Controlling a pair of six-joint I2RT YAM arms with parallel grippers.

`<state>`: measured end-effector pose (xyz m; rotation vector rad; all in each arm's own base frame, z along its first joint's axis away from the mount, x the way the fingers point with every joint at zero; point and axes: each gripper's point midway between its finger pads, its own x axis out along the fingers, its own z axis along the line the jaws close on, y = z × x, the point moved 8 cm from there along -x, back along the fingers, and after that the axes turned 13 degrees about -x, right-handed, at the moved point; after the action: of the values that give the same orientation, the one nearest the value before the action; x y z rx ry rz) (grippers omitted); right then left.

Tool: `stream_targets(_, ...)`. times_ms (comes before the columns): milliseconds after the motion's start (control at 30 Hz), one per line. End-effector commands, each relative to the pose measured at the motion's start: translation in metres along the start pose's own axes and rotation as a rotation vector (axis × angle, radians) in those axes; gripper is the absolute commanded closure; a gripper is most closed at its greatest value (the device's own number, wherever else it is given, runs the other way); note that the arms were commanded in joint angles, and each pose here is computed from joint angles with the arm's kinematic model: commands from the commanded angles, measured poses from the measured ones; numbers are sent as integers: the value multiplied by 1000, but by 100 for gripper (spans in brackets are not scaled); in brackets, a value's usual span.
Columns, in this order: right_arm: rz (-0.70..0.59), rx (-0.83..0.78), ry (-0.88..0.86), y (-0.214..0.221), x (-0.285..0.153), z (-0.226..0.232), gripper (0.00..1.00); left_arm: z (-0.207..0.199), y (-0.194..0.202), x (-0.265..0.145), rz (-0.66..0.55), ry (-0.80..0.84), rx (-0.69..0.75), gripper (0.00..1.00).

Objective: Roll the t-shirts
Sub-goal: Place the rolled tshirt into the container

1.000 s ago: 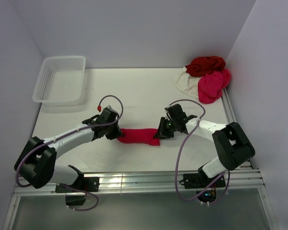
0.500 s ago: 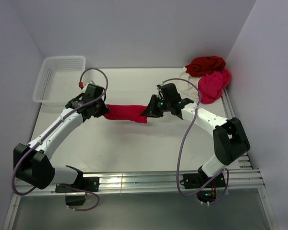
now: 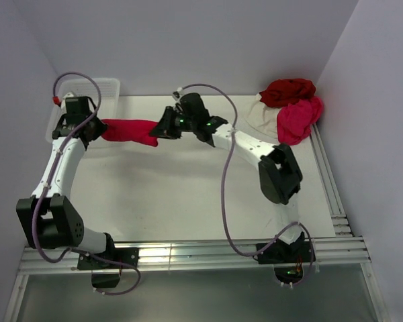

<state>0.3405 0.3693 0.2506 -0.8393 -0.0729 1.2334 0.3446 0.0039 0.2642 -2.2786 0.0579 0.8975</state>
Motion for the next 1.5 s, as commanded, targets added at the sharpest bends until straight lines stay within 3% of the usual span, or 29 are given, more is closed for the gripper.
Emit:
stream_targets(0, -94, -36, -174, -26, 28, 41, 100, 9, -43, 22, -121, 40, -54, 100)
stream_targets(133, -61, 0, -237, -20, 83, 43, 100, 25, -67, 55, -159, 36, -92, 100)
stream_targets(433, -111, 3, -305, -35, 102, 55, 100, 22, -100, 130, -97, 86, -176, 100)
stream_targets(600, -101, -4, -295, -38, 96, 52, 100, 33, -77, 175, 48, 51, -208, 100)
stream_targets(733, -91, -18, -270, -36, 85, 48, 100, 44, -44, 176, 143, -34, -193, 100)
stream_targets(900, -65, -52, -247, -37, 64, 43, 100, 52, 11, 158, 326, -98, -173, 100)
stream_targets(1033, -94, -70, -216, -37, 27, 36, 100, 40, 55, 123, 385, -102, -119, 100)
stream_targets(1067, -128, -90, -222, -44, 4, 47, 100, 30, 61, 109, 385, -77, -105, 100)
stream_targets(1267, -167, -105, -61, -36, -80, 8, 100, -17, 159, 41, 523, -28, -37, 100)
stream_targets(1367, -70, -103, 43, -28, -105, -15, 100, -40, 176, 14, 523, 10, -92, 100)
stream_targets(1467, -39, -104, 100, -12, -135, -29, 100, -97, 215, -26, 587, 131, -117, 100)
